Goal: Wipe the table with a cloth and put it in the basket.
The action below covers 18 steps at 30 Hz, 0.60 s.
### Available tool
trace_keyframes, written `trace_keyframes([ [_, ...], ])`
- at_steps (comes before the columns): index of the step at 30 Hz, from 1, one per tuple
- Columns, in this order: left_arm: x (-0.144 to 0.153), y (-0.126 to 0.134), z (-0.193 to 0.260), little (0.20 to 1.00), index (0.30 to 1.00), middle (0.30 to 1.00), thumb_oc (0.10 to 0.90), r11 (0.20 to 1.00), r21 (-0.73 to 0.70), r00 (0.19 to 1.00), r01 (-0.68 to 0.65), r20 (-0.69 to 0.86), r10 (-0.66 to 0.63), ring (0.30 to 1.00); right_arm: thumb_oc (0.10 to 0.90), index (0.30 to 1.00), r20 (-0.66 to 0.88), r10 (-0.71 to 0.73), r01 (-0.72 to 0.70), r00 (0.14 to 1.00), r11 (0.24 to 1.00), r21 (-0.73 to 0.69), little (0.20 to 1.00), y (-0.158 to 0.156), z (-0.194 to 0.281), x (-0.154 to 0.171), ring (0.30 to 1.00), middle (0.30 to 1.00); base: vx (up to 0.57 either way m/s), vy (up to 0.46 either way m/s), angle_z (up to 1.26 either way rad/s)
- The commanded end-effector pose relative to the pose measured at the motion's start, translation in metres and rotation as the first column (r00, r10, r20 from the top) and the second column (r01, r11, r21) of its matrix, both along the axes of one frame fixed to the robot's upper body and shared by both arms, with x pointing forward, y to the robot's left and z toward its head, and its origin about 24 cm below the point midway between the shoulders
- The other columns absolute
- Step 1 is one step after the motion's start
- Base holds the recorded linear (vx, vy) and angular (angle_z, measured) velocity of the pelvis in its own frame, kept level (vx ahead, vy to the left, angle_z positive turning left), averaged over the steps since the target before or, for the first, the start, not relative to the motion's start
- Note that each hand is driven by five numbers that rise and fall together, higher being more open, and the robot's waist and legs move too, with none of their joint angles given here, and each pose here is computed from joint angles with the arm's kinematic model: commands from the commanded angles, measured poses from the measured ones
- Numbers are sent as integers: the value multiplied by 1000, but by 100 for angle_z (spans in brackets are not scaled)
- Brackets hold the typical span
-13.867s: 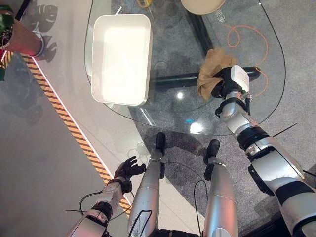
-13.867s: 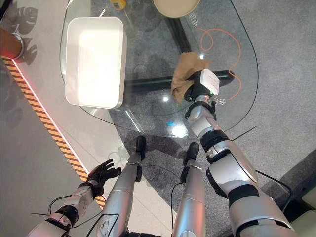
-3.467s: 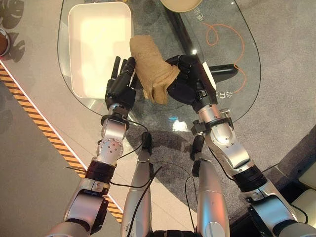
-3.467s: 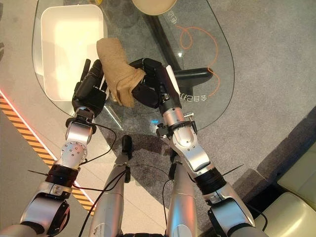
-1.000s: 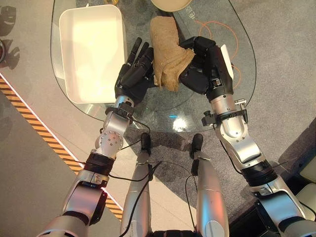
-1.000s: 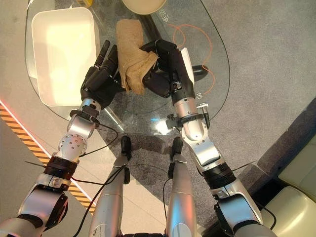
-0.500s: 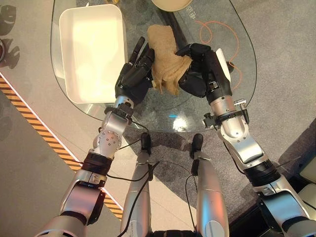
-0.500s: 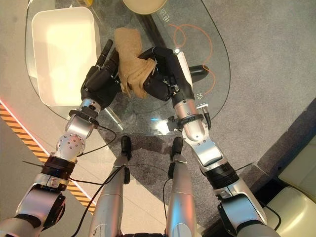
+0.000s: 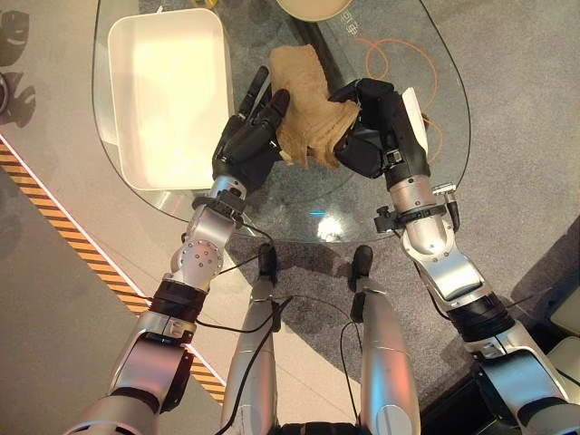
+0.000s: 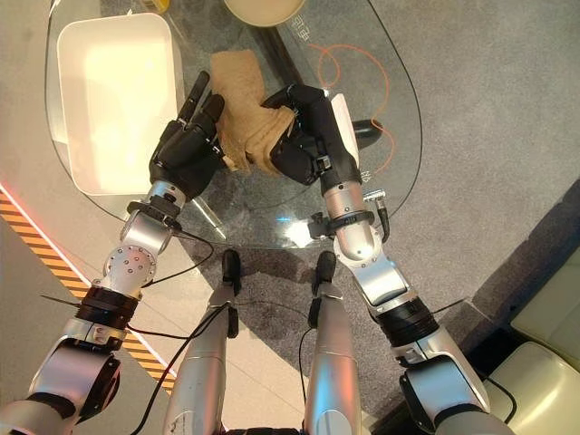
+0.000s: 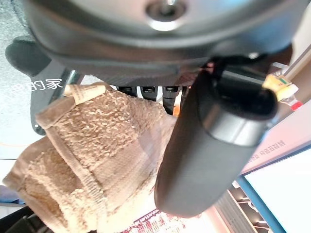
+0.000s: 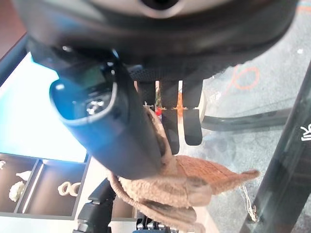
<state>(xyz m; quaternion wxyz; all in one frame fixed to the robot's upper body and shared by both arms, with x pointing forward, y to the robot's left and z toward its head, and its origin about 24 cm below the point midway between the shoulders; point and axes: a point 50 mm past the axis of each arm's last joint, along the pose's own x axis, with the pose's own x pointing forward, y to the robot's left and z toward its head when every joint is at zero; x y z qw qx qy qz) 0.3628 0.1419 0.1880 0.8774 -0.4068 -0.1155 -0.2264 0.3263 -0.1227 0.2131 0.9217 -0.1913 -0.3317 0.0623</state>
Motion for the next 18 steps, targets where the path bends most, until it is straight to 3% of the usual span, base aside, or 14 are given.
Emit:
trace_keyframes([
  [1, -19, -17, 75, 900, 900, 900, 800, 989, 3, 927, 148, 349, -140, 900, 100, 300, 396, 120, -146, 910, 989, 34, 200, 16, 78, -33, 300, 300, 0, 0, 0],
  [18, -19, -27, 76, 900, 900, 900, 800, 977, 49, 910, 206, 358, -210, 900, 100, 300, 359, 172, -143, 917, 984, -106, 200, 32, 77, -29, 300, 300, 0, 0, 0],
])
